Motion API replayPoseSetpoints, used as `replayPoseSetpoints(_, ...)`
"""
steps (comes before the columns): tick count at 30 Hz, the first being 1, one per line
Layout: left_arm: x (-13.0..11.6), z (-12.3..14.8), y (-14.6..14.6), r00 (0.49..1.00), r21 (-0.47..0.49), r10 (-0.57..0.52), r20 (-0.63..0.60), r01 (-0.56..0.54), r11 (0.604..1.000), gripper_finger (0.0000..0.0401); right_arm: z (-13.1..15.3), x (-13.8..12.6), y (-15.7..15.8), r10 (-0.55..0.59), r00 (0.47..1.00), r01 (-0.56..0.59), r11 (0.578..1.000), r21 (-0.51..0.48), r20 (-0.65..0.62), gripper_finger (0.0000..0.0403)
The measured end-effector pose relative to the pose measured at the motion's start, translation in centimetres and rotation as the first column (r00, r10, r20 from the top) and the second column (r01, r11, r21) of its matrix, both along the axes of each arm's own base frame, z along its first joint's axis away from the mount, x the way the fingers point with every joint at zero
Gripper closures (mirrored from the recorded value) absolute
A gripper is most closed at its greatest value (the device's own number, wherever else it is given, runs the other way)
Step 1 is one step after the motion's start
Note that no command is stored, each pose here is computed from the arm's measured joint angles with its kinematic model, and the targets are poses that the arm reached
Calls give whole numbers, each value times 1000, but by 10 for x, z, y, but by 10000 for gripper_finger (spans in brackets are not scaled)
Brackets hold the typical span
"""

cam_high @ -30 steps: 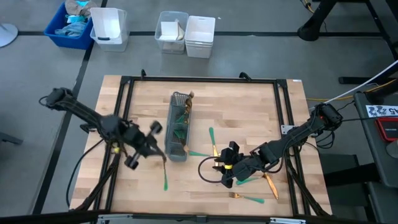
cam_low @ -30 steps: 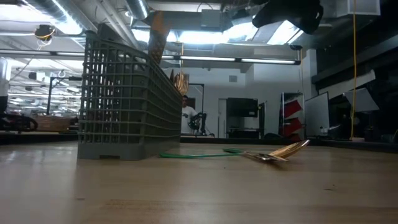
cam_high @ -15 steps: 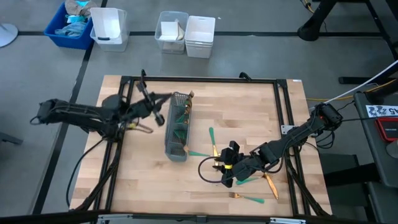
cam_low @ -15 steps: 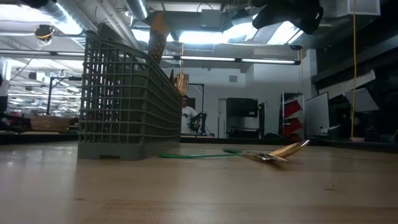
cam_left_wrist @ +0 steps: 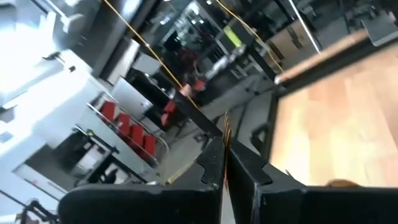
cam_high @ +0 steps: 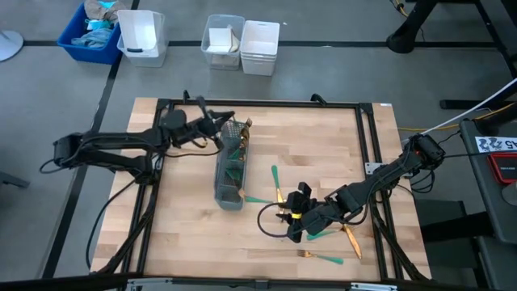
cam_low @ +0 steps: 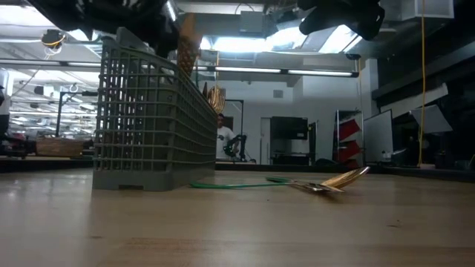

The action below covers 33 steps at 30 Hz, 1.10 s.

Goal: Sort silverware
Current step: Put the green fork into the gray silverware rack

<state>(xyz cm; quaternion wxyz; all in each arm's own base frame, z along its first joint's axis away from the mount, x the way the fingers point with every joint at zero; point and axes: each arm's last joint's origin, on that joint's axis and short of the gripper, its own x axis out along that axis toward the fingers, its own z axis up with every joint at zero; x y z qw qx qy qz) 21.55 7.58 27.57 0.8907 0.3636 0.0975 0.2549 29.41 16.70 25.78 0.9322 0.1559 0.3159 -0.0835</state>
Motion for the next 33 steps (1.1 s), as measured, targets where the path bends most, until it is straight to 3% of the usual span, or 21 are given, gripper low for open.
replayPoseSetpoints(10,12,-19,4,999,-101,-3,-42,-1,995,385,0,0,0,4,1000,-4,1000,4,-2,258)
replayPoseSetpoints(21,13,-20,2,999,-116,-7,-51,1,993,311,-1,-1,1,46,998,-45,998,34,-35,258)
replayPoseSetpoints(29,5,-1,-19,996,-97,-81,43,85,992,297,-1,-5,9,199,973,-157,943,292,-119,258)
replayPoseSetpoints(33,-6,14,-33,978,-161,-130,163,156,975,302,-5,-9,12,236,954,-155,918,366,-187,258)
